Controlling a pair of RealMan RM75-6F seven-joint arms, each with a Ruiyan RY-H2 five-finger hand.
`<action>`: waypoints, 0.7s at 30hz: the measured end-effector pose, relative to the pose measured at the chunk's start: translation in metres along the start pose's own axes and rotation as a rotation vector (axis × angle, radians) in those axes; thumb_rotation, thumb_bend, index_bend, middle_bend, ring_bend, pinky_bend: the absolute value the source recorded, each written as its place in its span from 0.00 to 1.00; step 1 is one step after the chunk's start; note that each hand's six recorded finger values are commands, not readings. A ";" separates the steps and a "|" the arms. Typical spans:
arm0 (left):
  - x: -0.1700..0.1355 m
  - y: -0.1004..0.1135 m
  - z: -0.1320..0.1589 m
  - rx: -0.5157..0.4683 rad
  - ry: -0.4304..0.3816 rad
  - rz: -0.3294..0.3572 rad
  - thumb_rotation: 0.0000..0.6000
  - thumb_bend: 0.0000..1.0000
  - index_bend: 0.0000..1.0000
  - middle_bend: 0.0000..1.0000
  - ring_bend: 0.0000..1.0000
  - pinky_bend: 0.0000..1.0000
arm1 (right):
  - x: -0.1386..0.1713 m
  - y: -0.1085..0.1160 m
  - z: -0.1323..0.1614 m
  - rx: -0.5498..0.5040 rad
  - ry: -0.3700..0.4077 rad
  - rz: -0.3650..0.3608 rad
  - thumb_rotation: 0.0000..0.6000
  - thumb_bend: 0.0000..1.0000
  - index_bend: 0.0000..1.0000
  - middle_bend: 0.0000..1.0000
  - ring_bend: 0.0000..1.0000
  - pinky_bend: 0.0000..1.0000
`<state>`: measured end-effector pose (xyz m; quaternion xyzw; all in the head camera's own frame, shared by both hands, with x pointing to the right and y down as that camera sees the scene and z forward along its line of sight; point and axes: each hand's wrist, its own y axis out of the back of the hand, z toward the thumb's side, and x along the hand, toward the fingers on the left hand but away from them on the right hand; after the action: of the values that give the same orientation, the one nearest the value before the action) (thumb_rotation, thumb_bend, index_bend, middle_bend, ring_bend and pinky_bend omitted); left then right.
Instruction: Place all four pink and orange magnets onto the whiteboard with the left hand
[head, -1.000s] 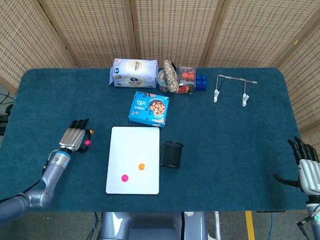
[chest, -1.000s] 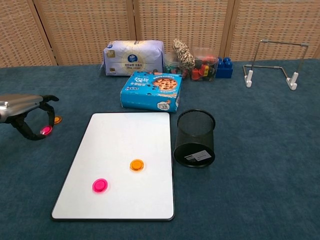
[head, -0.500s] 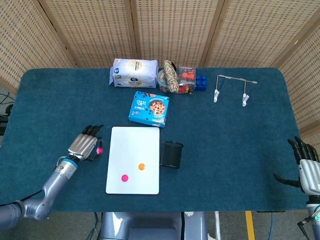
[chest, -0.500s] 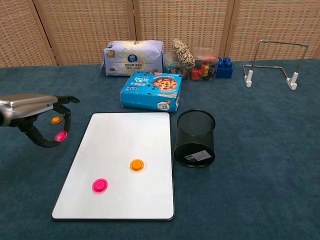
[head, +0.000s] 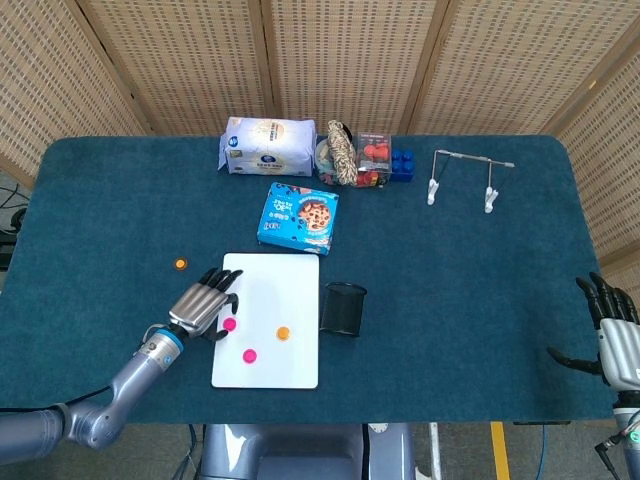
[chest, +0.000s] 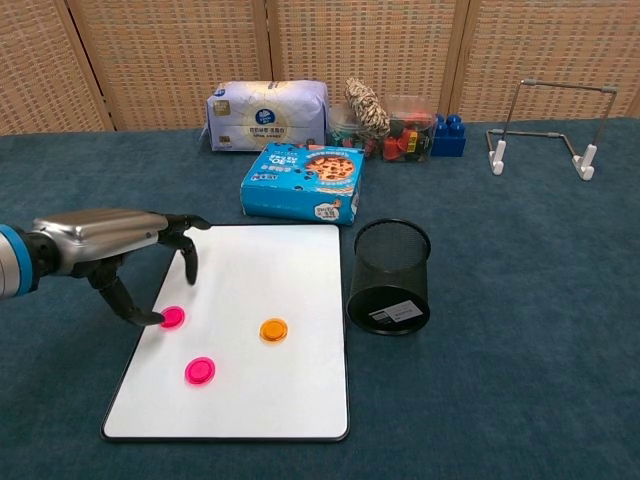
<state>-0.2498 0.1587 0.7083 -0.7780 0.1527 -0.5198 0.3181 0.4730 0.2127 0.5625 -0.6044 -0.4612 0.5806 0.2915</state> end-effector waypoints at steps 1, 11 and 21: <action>0.001 0.002 -0.001 -0.006 0.003 0.005 1.00 0.21 0.08 0.00 0.00 0.00 | 0.000 0.000 0.000 -0.001 0.000 0.000 1.00 0.05 0.00 0.00 0.00 0.00; 0.004 0.030 -0.056 -0.018 0.147 0.104 1.00 0.27 0.24 0.00 0.00 0.00 | 0.000 0.000 0.000 0.001 0.000 0.004 1.00 0.05 0.00 0.00 0.00 0.00; 0.010 0.029 -0.123 -0.020 0.316 0.112 1.00 0.29 0.31 0.00 0.00 0.00 | 0.000 -0.001 0.001 0.012 -0.003 0.004 1.00 0.05 0.00 0.00 0.00 0.00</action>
<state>-0.3539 0.0896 0.7278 -0.6799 0.2493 -0.6156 0.3109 0.4721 0.2131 0.5635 -0.6028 -0.4566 0.5849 0.2934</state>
